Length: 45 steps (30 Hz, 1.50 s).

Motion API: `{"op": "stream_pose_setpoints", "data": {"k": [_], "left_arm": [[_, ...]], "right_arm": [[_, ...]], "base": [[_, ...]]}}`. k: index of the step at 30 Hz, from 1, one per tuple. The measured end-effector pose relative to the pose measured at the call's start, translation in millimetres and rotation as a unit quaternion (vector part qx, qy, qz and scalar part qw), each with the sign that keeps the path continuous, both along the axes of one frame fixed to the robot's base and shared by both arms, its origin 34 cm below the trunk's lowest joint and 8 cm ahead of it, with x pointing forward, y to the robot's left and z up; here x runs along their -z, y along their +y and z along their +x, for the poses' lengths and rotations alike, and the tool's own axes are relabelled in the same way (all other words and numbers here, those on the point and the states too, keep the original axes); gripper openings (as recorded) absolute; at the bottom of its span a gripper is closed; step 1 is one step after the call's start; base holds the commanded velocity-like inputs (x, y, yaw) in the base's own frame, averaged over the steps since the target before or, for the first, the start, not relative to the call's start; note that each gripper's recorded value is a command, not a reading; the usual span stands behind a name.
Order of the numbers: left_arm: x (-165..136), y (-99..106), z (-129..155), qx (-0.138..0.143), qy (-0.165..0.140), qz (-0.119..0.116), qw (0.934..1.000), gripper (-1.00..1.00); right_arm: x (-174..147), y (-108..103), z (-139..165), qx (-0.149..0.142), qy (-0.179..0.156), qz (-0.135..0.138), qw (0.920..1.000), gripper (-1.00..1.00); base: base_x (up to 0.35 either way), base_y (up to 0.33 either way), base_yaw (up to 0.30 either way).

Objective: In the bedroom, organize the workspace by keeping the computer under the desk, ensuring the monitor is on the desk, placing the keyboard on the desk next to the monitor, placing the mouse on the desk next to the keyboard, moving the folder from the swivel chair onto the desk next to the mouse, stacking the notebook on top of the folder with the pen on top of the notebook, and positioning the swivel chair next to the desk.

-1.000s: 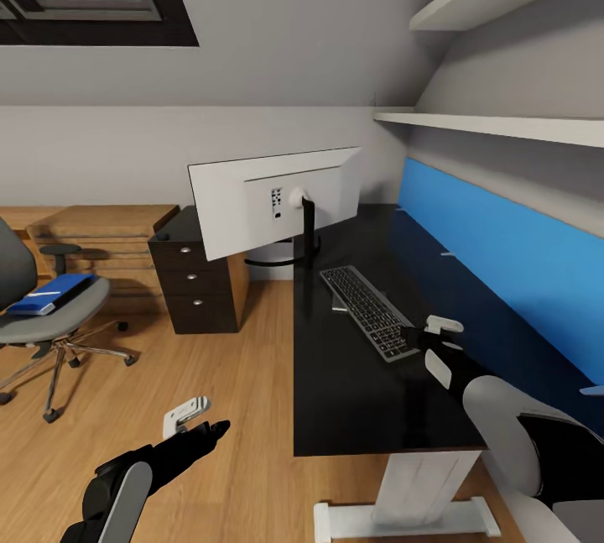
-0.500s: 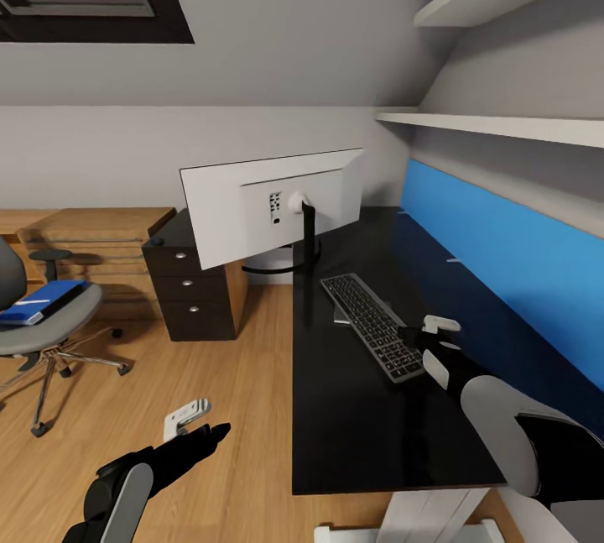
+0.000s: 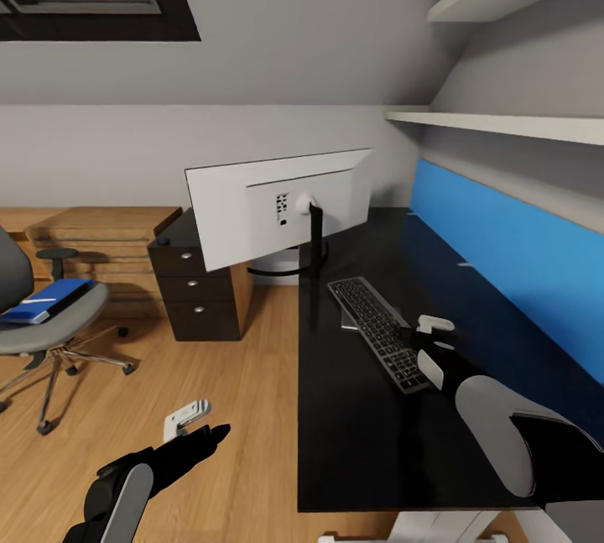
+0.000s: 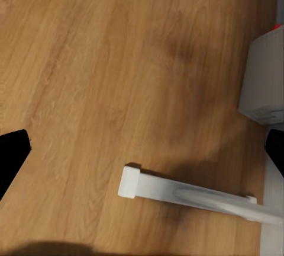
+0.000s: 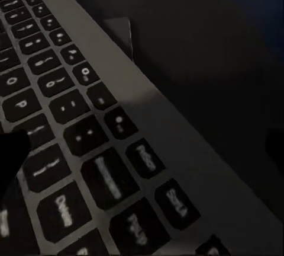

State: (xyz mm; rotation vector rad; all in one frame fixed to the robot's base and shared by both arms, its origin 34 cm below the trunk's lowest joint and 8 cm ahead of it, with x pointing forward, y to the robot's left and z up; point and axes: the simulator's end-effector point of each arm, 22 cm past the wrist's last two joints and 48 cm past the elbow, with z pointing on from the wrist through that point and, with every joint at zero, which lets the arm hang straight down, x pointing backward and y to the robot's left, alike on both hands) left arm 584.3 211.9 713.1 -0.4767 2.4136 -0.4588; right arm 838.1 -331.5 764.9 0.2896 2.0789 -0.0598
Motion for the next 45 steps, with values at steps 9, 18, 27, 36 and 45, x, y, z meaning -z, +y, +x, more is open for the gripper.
{"op": "stream_pose_setpoints", "data": {"k": [9,18,27,36,45], "left_arm": [[3.1,0.2,-0.6,0.000,0.003,0.000,1.0000,1.00],[3.6,0.2,-0.7,0.000,0.004,0.000,1.0000,1.00],[3.3,-0.7,-0.8,0.000,0.004,-0.001,1.0000,1.00],[5.2,-0.6,-1.4,0.000,0.006,-0.001,1.0000,1.00],[5.3,-1.2,-1.4,0.000,0.006,-0.001,1.0000,1.00]], "right_arm": [[5.0,6.7,0.4,-0.007,0.004,-0.004,1.0000,1.00],[4.9,7.4,0.9,-0.018,0.006,-0.021,0.9996,1.00],[4.3,5.3,0.7,-0.019,0.006,-0.026,0.9995,1.00],[4.6,3.8,0.7,-0.019,0.006,-0.027,0.9994,1.00],[4.6,3.7,0.8,-0.018,0.006,-0.027,0.9994,1.00]], "base": [[0.005,0.000,0.142],[0.004,0.000,0.021],[0.187,0.000,0.001],[0.045,0.000,0.000],[0.015,-0.013,0.000]]}}
